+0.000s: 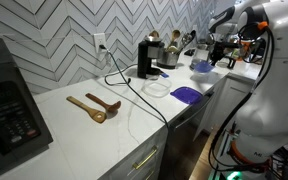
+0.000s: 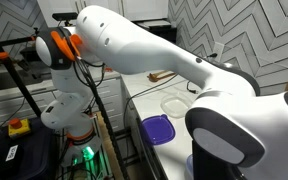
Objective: Unstack the clear containers then place the light blue lid on top of the container on the right.
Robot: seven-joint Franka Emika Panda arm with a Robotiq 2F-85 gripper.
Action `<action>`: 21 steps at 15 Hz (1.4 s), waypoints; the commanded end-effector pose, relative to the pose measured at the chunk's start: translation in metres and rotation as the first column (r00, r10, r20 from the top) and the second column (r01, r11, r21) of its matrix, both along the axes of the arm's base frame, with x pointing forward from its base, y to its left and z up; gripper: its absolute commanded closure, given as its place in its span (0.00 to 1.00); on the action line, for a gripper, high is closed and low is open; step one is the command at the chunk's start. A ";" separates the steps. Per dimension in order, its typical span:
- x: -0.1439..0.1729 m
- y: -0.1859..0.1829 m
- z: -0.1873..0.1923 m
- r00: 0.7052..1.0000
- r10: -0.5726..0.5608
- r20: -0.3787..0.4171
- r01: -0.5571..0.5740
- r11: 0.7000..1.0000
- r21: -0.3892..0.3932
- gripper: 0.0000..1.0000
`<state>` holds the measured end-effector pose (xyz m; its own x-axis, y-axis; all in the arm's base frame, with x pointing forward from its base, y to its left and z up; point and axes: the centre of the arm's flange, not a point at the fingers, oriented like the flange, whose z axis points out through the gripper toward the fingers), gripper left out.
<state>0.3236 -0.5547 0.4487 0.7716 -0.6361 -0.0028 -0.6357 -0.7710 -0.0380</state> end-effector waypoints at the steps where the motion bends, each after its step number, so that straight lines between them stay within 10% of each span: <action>1: 0.008 -0.016 -0.006 0.999 0.042 0.023 -0.043 0.999 0.023 0.98; 21: 0.017 -0.008 -0.047 0.994 0.091 -0.058 -0.080 0.983 0.163 0.98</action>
<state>0.3401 -0.5590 0.4090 0.8118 -0.5730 -0.1126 -0.5831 -0.8056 -0.1049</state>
